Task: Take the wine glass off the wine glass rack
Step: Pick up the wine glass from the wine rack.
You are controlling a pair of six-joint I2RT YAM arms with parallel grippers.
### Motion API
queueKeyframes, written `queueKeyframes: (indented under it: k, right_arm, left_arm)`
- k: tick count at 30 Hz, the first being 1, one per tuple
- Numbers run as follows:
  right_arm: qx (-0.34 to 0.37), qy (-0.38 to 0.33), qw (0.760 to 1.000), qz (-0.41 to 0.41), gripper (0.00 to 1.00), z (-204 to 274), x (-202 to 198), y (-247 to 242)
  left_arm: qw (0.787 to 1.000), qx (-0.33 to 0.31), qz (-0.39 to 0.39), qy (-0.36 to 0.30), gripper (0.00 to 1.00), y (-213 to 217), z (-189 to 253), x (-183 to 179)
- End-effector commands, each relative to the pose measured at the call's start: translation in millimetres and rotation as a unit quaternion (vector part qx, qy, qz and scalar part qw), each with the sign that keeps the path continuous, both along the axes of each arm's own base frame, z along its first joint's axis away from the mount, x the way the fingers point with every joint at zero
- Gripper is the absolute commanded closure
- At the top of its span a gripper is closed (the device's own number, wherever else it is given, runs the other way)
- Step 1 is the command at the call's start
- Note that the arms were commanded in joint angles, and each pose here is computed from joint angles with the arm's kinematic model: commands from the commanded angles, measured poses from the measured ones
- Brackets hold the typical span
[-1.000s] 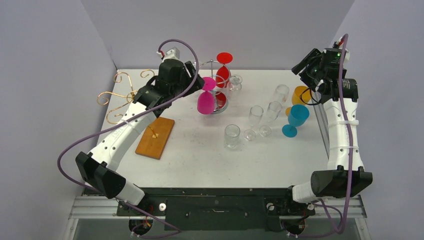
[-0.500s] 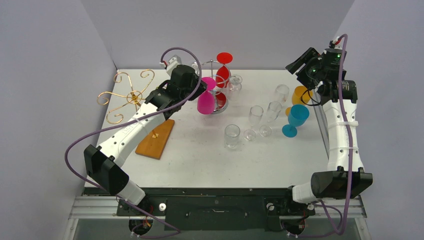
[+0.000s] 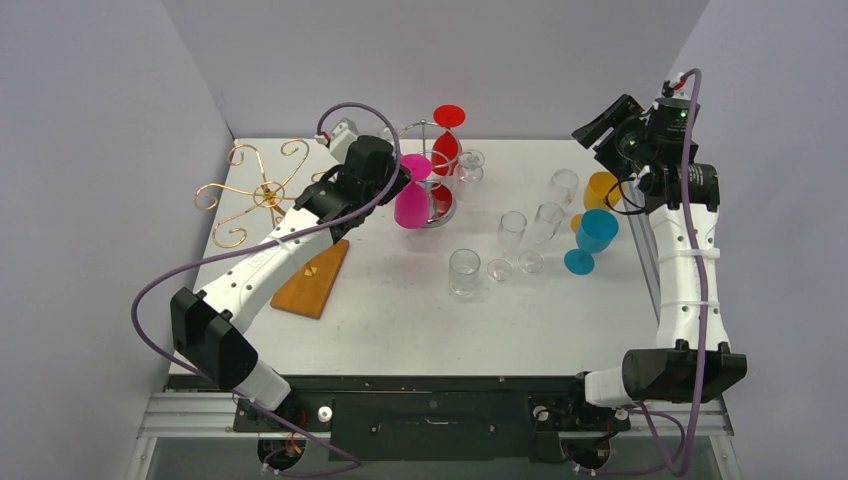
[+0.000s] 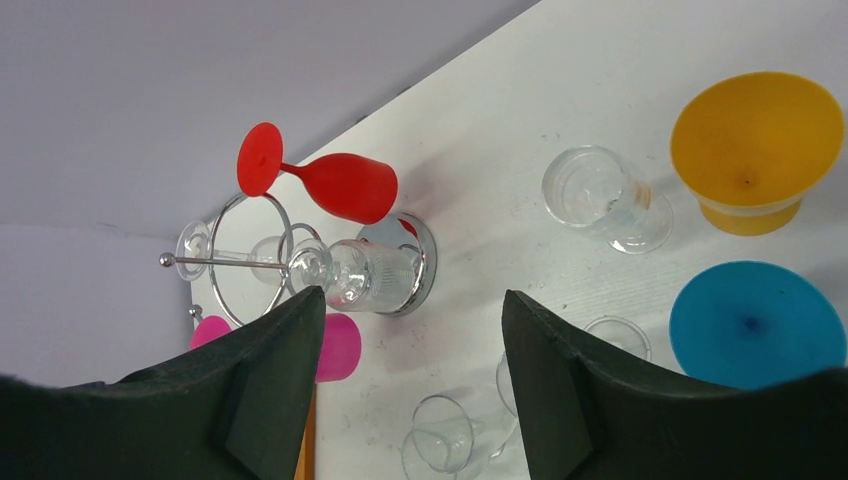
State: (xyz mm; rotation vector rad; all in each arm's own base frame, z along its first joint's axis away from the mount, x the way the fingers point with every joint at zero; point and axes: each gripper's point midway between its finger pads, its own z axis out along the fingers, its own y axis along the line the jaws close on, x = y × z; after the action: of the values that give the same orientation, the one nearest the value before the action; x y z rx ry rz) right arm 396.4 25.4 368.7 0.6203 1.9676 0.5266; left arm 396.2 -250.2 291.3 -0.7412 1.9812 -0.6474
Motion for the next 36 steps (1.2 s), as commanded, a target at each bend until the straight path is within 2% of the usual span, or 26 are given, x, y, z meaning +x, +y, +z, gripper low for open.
queueKeyframes:
  k: [1,22,36]
  right_arm:
    - [0.002,-0.038,0.999,0.004,0.39,23,-6,1]
    - [-0.002,-0.034,0.999,0.003,0.39,18,-6,-1]
    - [0.000,-0.034,0.999,0.006,0.39,18,-6,0]
  left_arm:
    - [0.999,-0.031,0.009,-0.028,0.65,-4,15,10]
    - [0.998,-0.059,0.008,-0.008,0.69,-9,-2,27]
    - [0.997,-0.082,-0.003,-0.014,0.89,-9,12,22]
